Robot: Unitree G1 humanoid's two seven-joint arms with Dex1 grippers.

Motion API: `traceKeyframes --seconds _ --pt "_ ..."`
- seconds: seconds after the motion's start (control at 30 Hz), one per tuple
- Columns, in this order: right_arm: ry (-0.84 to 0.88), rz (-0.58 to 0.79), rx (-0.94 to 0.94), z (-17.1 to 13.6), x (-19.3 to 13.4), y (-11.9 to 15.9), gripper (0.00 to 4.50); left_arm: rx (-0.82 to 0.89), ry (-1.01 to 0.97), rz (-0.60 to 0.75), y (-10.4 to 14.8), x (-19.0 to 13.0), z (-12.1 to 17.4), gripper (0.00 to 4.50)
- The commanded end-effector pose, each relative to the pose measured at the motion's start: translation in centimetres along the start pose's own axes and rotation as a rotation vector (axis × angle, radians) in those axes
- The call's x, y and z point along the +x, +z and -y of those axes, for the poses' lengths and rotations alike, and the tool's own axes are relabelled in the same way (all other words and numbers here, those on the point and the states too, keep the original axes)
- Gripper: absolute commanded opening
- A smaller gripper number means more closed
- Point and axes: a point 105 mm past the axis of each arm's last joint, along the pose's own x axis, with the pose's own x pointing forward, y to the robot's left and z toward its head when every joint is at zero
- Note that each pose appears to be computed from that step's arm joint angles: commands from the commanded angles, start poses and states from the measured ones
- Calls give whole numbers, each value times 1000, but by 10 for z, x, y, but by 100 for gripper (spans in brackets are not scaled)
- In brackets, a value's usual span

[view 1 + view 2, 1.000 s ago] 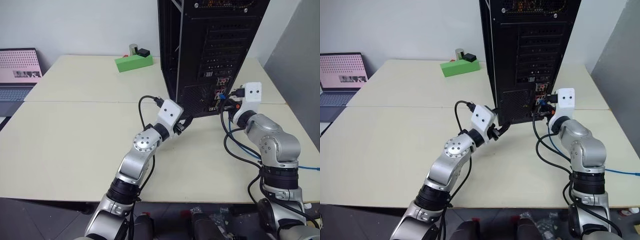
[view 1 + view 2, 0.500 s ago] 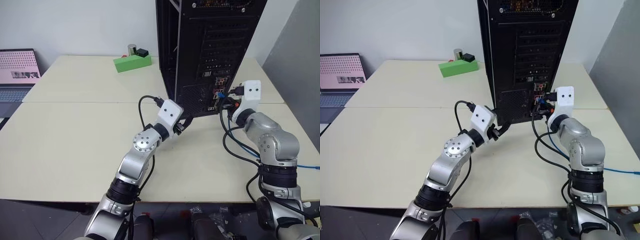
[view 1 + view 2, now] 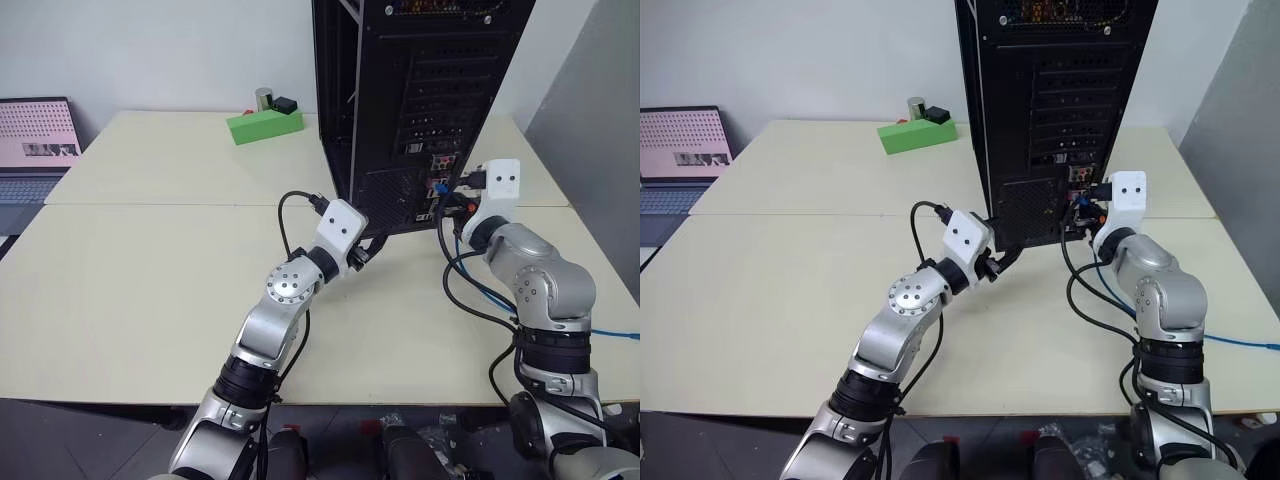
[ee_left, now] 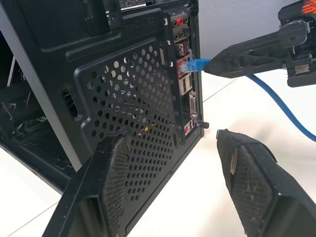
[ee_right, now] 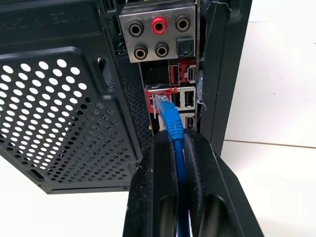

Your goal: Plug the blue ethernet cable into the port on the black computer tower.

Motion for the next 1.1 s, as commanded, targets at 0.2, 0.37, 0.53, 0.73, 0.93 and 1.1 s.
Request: traceKeyframes --seconds 0.2,0.37,0.53,0.73,0.93,1.1 --pt "-14 93 2 -17 2 23 0 17 2 72 20 0 1 295" --pt "-12 96 4 -20 5 24 0 16 -1 75 21 1 2 295" --pt "-2 105 0 -24 8 28 0 16 -1 77 22 1 2 295" --pt "10 108 -6 -27 12 32 0 14 -3 79 22 1 3 295" --pt "18 105 -12 -27 17 32 0 13 -5 79 22 1 4 295" --pt "31 91 -21 -25 14 24 33 11 -1 75 20 -1 3 298"
